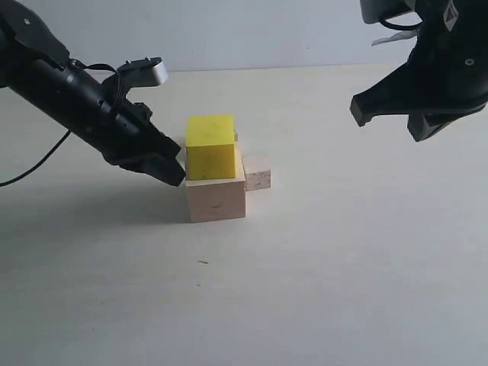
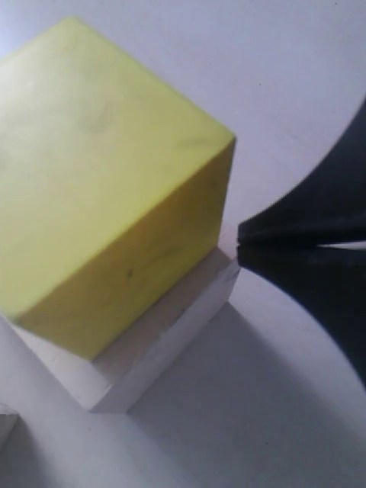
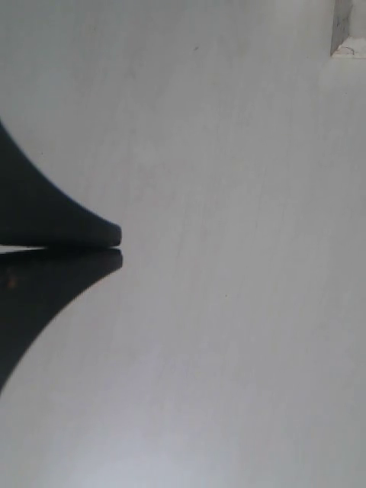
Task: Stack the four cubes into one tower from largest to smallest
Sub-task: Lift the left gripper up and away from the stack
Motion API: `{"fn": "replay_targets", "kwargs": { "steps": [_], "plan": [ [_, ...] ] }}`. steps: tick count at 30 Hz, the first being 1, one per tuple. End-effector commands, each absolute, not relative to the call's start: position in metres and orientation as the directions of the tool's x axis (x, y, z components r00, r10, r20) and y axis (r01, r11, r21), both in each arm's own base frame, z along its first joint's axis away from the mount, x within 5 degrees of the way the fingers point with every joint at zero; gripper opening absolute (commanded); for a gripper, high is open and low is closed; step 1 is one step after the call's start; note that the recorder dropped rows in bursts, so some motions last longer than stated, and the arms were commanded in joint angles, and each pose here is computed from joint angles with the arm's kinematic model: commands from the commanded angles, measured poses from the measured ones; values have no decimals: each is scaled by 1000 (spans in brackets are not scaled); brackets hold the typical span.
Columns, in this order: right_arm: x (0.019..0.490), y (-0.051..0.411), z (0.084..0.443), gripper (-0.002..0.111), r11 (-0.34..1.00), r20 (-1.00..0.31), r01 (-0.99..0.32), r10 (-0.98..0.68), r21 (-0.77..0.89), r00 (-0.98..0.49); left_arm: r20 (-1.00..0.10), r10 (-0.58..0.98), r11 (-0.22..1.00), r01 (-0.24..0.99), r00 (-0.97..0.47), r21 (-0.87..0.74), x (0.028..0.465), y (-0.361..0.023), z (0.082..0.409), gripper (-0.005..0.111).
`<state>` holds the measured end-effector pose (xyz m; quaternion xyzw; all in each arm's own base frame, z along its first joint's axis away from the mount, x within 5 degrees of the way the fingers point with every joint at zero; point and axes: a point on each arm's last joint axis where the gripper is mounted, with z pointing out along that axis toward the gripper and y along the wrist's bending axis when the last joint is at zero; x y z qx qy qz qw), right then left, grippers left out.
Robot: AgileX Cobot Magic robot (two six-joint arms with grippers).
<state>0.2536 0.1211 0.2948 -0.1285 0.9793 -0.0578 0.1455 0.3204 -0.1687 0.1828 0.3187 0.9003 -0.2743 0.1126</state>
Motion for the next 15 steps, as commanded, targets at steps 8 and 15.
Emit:
{"fn": "replay_targets", "kwargs": {
  "steps": [8,15],
  "plan": [
    [251,118,295,0,959,-258,-236,-271,-157,-927,-589,384,695,643,-711,-322,343,-142,280,0],
    [245,120,293,0,967,-198,-228,-247,-115,-948,-584,397,781,595,-708,-190,392,-142,322,0]
  ]
}}
